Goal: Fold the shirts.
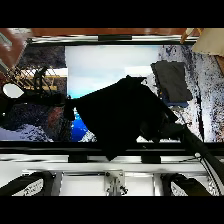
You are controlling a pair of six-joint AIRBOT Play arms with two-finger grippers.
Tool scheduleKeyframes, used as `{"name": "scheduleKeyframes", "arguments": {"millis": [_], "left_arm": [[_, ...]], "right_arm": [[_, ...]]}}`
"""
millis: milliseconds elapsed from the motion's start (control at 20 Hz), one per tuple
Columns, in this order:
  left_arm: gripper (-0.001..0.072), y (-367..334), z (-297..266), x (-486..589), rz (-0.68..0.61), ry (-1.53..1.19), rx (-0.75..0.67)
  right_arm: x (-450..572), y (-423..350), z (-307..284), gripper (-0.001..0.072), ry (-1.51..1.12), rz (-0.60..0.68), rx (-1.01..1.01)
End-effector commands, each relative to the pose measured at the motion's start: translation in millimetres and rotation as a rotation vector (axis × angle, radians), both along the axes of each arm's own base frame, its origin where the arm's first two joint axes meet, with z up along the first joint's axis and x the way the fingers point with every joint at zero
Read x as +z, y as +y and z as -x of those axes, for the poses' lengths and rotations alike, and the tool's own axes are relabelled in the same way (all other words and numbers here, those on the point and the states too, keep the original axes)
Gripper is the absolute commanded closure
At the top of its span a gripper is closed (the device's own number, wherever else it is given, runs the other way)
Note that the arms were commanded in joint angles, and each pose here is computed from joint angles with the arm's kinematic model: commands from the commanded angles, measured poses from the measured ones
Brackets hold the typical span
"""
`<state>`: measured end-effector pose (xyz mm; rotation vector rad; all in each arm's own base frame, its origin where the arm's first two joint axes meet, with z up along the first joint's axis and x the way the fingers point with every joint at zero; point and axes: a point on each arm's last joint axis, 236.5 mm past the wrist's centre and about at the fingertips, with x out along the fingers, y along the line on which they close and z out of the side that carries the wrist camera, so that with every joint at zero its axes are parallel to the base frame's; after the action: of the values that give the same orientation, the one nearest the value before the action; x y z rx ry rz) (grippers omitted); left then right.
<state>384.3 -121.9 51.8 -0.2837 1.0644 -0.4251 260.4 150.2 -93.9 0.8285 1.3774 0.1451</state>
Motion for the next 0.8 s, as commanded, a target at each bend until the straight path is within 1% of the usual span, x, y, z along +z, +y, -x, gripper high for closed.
{"name": "scheduleKeyframes", "arguments": {"millis": [0,50,150,250,350,450,500,550,600,650,750], "left_arm": [[0.0674,29,-2,15,-0.076,-0.037,0.018],[0.0674,42,2,22,-0.096,-0.038,0.031],[0.0674,56,19,32,-0.095,-0.013,0.047],[0.0674,54,42,33,-0.087,0.038,0.020],[0.0674,38,62,20,-0.066,0.080,-0.017],[0.0674,15,78,-1,-0.012,0.145,-0.028],[0.0674,4,81,-8,0.015,0.157,-0.035],[0.0674,-6,82,-12,0.039,0.156,-0.040],[0.0674,-13,81,-10,0.051,0.146,-0.048],[0.0674,-19,79,-6,0.064,0.127,-0.052],[0.0674,-23,71,0,0.089,0.095,-0.036]], "right_arm": [[50,-22,-66,0.0638,-0.217,0.123,0.050],[70,-36,-88,0.0638,-0.283,0.170,0.042],[114,-65,-131,0.0638,-0.411,0.250,-0.021],[139,-79,-160,0.0638,-0.466,0.266,-0.062],[133,-76,-169,0.0638,-0.424,0.255,-0.038],[96,-63,-152,0.0638,-0.267,0.227,0.039],[78,-58,-138,0.0620,-0.181,0.212,0.075],[66,-57,-124,0.0452,-0.109,0.201,0.110],[63,-58,-112,0.0167,-0.075,0.195,0.157],[66,-64,-100,0.0119,-0.058,0.198,0.225],[71,-92,-72,0.0119,0.018,0.240,0.292]]}}
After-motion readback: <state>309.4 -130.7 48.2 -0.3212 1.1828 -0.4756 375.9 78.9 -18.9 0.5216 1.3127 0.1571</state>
